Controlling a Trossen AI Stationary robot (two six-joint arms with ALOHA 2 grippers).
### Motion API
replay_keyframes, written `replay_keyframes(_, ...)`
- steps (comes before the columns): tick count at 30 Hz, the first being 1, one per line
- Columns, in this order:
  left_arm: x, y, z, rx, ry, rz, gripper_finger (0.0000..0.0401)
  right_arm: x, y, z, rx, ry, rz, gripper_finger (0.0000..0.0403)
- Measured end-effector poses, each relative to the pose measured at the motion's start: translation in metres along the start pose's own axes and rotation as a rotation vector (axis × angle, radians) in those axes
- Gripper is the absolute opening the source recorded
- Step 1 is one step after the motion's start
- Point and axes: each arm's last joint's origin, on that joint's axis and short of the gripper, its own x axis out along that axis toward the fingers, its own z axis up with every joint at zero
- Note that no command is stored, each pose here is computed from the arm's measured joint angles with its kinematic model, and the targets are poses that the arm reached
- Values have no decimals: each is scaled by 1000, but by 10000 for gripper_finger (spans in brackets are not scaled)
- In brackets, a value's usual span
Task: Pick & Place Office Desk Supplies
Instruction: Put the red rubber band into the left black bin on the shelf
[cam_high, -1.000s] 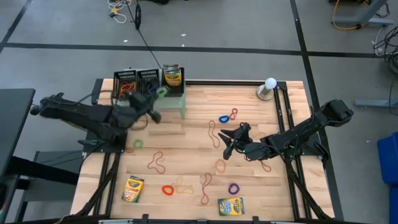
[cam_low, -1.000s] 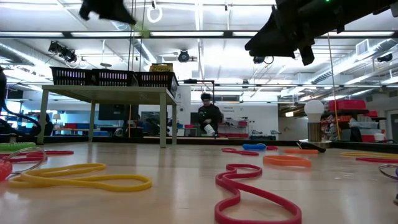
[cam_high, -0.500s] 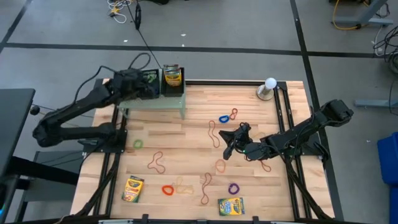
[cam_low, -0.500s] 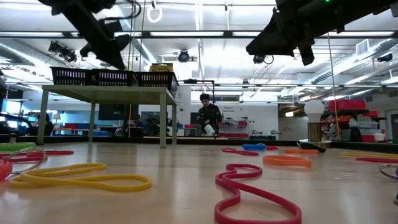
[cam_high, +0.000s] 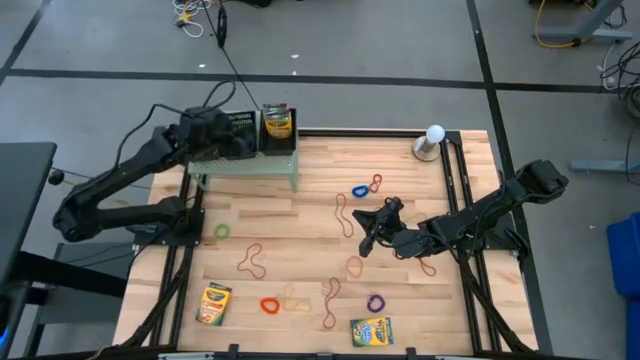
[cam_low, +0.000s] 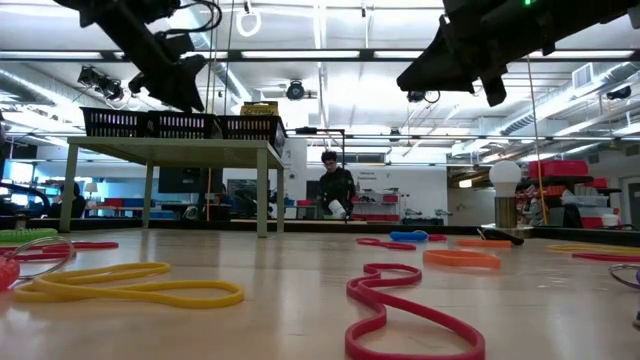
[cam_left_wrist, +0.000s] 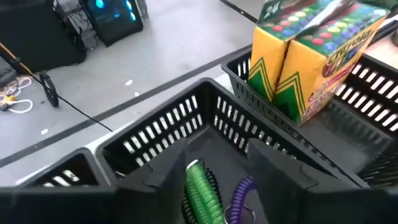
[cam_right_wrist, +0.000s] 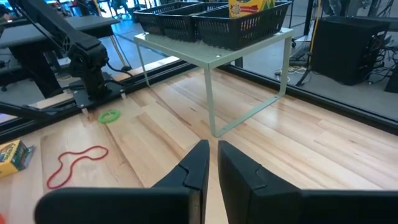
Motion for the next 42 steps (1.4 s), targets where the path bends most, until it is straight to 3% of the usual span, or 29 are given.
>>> replay_keyframes(3,-11,-4,1,25,-38,-34,193,0,0,-1,-9,6,-3,39)
replay_keyframes(6,-23,-16,0,48,-72,-128,175,0,-1,-2,-27,17,-9,39)
replay_keyframes(12,-46,-64,-10,142,-72,-371,75,2,-4,-4,-42,31,-29,39)
replay_keyframes(16,-57,-104,-28,273,-47,-423,11,3,-7,-6,-29,42,-43,39)
replay_keyframes(25,-71,-186,-72,456,-55,-523,8,2,-13,-14,-49,38,-60,39)
replay_keyframes(31,-58,-225,-92,450,-51,-594,8,2,-13,-14,-49,36,-61,39)
replay_keyframes(37,-50,-245,-113,461,69,-768,8,2,-12,-15,-50,61,-18,39)
replay_keyframes(42,-71,-249,-132,482,205,-883,10,2,-12,-15,-55,64,-16,39)
